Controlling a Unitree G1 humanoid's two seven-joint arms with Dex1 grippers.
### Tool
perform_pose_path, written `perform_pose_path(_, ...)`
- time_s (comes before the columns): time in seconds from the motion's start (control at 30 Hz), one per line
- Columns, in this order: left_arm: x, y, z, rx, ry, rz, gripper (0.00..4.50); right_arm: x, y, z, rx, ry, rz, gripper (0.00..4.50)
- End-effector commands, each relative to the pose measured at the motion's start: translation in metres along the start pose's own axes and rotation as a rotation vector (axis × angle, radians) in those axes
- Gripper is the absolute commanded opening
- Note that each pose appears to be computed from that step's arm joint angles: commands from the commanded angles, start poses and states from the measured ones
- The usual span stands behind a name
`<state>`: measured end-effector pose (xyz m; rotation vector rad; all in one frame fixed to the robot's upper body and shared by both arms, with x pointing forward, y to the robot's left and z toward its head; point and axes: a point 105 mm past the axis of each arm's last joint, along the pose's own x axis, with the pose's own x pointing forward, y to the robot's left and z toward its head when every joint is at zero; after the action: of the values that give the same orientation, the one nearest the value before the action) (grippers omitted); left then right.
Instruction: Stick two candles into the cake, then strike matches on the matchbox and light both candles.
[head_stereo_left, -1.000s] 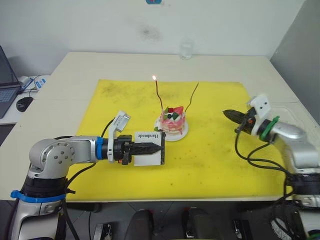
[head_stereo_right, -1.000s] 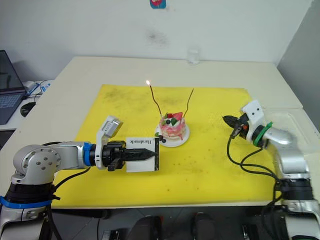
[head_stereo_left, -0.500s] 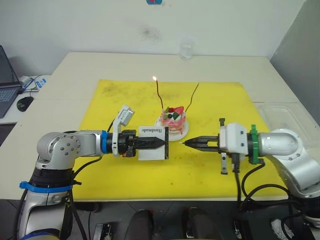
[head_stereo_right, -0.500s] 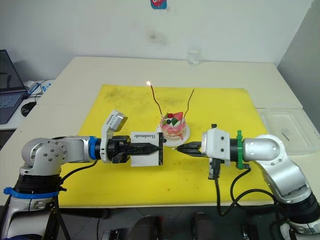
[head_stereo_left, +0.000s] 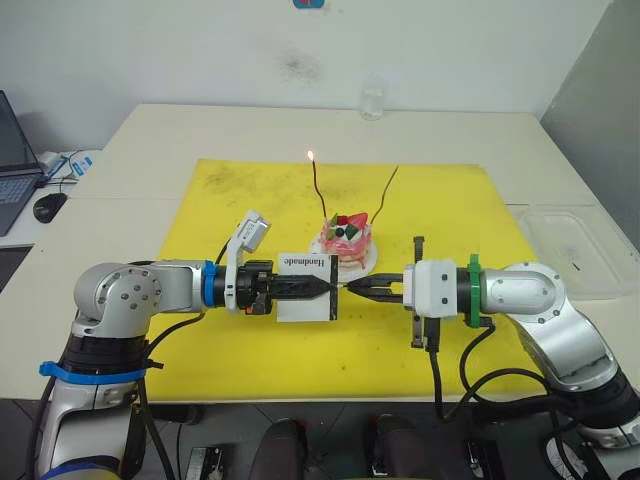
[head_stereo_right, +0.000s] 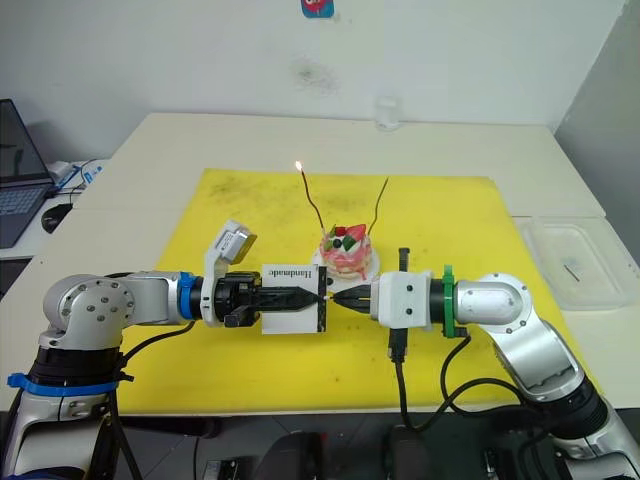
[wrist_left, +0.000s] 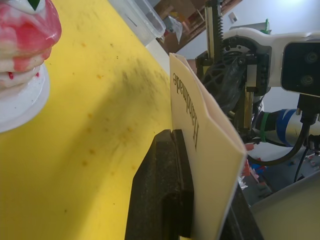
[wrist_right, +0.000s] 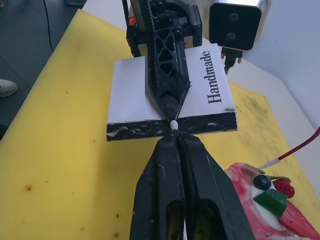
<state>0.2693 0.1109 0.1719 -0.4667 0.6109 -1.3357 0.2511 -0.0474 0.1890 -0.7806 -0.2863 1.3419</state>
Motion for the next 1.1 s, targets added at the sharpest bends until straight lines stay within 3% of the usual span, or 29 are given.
perform_pose_path(0.03, -0.001, -0.009, 0.006, 0.045, -0.012, -0.019, 0.00, 0.005, -0.009, 0.008, -0.053, -0.015, -0.024, 0.03)
perform_pose_path(1.1, -0.004, -0.010, 0.005, 0.050, -0.021, -0.006, 0.00, 0.006, 0.002, 0.003, -0.021, 0.000, 0.035, 0.03)
